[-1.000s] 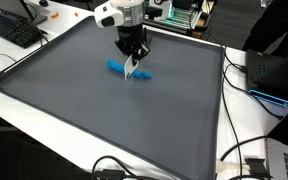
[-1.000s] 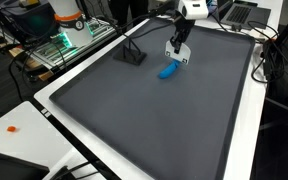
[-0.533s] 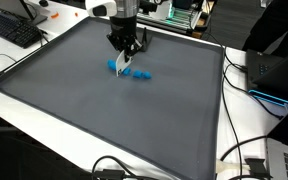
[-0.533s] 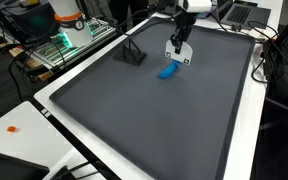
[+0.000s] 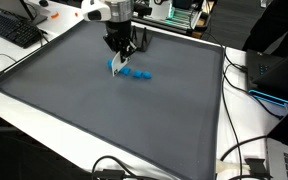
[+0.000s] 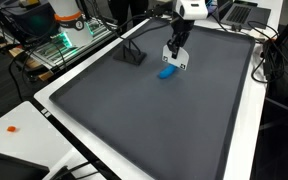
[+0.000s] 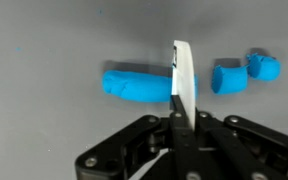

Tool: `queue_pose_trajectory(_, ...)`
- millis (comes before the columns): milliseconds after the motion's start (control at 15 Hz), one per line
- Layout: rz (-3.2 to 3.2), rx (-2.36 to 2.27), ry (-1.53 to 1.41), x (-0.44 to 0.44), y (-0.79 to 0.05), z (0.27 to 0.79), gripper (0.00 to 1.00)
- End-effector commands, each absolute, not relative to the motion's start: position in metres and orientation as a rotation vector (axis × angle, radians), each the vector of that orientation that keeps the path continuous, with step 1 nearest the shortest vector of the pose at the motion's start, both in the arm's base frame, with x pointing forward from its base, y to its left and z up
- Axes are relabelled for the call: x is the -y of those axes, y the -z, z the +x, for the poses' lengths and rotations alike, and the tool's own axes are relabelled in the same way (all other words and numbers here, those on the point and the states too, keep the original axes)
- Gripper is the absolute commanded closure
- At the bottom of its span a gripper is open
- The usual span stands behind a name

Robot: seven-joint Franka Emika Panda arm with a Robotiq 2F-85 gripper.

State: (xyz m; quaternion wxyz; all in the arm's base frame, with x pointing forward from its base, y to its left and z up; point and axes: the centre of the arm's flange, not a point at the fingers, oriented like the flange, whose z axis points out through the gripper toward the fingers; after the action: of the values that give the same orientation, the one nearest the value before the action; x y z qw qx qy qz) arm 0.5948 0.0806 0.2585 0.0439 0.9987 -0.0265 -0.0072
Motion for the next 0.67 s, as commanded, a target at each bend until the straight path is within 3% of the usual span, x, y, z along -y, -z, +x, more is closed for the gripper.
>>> queue_pose_trajectory(0,3.034,0.074,0.046,-0.076,-0.243,0.597,0.99)
queue_pose_trajectory(600,3.034,0.064,0.122,-0.075,-0.212,0.589,0.99)
